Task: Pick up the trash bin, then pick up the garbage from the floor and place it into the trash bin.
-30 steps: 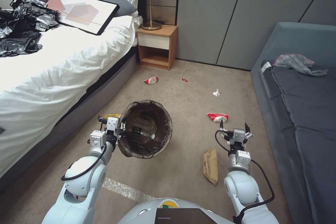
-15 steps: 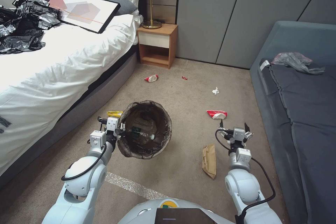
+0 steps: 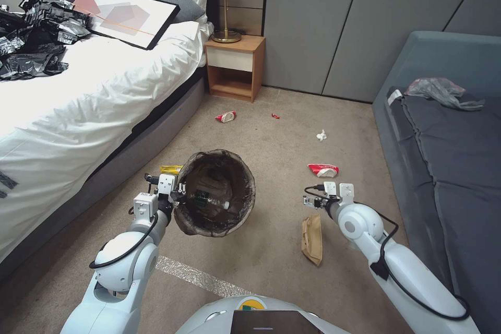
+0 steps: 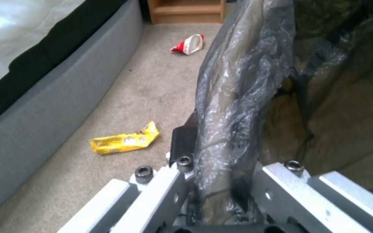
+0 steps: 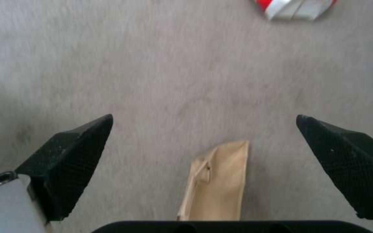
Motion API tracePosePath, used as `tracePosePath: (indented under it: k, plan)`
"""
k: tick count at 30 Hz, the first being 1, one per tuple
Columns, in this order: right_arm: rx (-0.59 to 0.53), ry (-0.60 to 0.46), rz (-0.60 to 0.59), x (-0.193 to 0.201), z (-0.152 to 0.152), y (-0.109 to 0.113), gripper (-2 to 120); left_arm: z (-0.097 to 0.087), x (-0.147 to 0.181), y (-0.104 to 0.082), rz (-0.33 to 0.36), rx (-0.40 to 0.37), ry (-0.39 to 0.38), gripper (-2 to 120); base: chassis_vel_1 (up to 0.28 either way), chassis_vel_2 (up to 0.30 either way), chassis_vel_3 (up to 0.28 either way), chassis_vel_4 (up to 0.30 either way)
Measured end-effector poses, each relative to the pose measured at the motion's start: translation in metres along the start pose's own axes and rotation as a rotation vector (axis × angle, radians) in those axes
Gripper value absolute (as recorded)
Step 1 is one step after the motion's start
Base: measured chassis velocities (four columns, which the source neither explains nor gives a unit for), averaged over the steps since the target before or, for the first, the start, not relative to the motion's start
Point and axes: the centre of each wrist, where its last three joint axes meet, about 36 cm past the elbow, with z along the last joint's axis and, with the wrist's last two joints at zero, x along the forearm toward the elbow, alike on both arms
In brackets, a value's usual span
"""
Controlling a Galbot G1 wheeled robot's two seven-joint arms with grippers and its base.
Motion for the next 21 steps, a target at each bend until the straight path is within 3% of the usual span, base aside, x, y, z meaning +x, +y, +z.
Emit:
tracePosePath:
  k: [14,21]
  plan:
    - [0.003,0.119,0.045,-0.038,0.063,0.006,100,0.006,-0.004,0.002,-0.003,-0.005,0.007,2,0.0,0.0,0.0,0.0]
    - [-0.025,0.148,0.067,-0.055,0.081,0.007,100,0.007,-0.006,0.003,0.0,-0.012,0.009,2,0.0,0.0,0.0,0.0]
